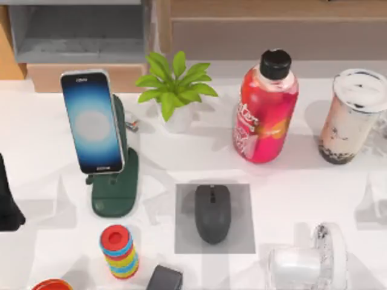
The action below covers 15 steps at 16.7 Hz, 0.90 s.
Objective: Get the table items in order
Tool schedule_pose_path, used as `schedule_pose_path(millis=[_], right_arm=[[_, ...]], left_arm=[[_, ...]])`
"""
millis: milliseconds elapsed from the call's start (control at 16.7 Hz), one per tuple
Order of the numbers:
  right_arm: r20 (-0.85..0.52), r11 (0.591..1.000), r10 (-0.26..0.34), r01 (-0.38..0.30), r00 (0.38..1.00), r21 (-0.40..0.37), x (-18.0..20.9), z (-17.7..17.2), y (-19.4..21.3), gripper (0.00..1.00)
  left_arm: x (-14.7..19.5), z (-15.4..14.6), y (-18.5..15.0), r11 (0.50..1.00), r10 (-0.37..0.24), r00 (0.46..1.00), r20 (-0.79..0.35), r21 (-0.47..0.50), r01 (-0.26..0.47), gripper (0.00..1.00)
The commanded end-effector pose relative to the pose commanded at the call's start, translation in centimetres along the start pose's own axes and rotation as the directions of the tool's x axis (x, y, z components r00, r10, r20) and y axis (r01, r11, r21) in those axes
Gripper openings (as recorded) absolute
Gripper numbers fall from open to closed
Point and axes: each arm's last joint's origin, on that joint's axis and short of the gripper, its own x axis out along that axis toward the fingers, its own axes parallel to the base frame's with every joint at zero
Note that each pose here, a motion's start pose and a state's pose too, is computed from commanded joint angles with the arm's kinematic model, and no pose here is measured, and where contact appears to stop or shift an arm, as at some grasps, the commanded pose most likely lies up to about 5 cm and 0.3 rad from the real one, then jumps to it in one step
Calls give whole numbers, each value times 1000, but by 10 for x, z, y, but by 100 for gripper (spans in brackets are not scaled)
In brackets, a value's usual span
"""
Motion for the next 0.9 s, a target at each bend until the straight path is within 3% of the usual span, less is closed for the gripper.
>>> schedule_pose_path(millis=[420,660,900], right_arm=[[29,999,46,-46,999,8,8,14,10,100],[32,995,95,-95,995,16,28,26,30,100],[-21,995,98,-97,995,5,56,19,55,100]], left_arm=[[0,0,0,1000,0,1000,0,0,0,100],[0,0,0,1000,0,1000,0,0,0,100],[0,0,0,1000,0,1000,0,0,0,100]])
